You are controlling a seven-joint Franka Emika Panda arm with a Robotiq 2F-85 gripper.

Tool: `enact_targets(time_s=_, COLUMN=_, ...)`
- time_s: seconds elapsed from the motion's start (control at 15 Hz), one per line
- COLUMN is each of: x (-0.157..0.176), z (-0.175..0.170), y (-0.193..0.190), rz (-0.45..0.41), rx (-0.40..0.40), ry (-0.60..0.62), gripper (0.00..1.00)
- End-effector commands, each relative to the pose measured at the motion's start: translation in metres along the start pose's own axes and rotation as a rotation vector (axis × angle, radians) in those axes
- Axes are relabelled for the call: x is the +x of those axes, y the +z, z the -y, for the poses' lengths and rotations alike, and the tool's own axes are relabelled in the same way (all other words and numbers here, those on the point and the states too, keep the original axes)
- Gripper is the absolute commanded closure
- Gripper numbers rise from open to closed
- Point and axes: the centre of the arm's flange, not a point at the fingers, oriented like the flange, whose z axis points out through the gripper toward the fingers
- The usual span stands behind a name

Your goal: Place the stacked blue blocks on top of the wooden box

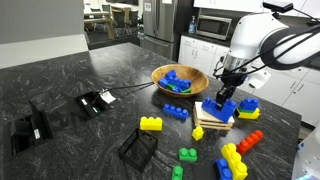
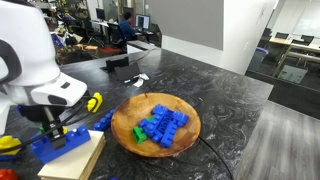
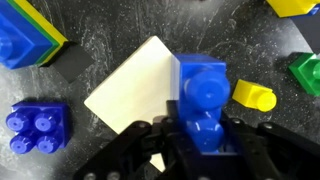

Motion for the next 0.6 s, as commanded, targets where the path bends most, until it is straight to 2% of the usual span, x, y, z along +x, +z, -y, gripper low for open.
enact_targets(time_s=0.0, x=-0.003, z=-0.012, y=-0.004, rz=-0.013, rx=0.046, ry=-0.078, gripper=0.89)
enact_targets(time_s=0.2, x=0.0, z=-0.016, y=-0.007, rz=-0.019, rx=0.053, ry=-0.115, gripper=0.89)
enact_targets(time_s=0.53, x=0.007, z=-0.02, y=-0.007, rz=-0.011, rx=-0.021, ry=-0.139, gripper=0.89)
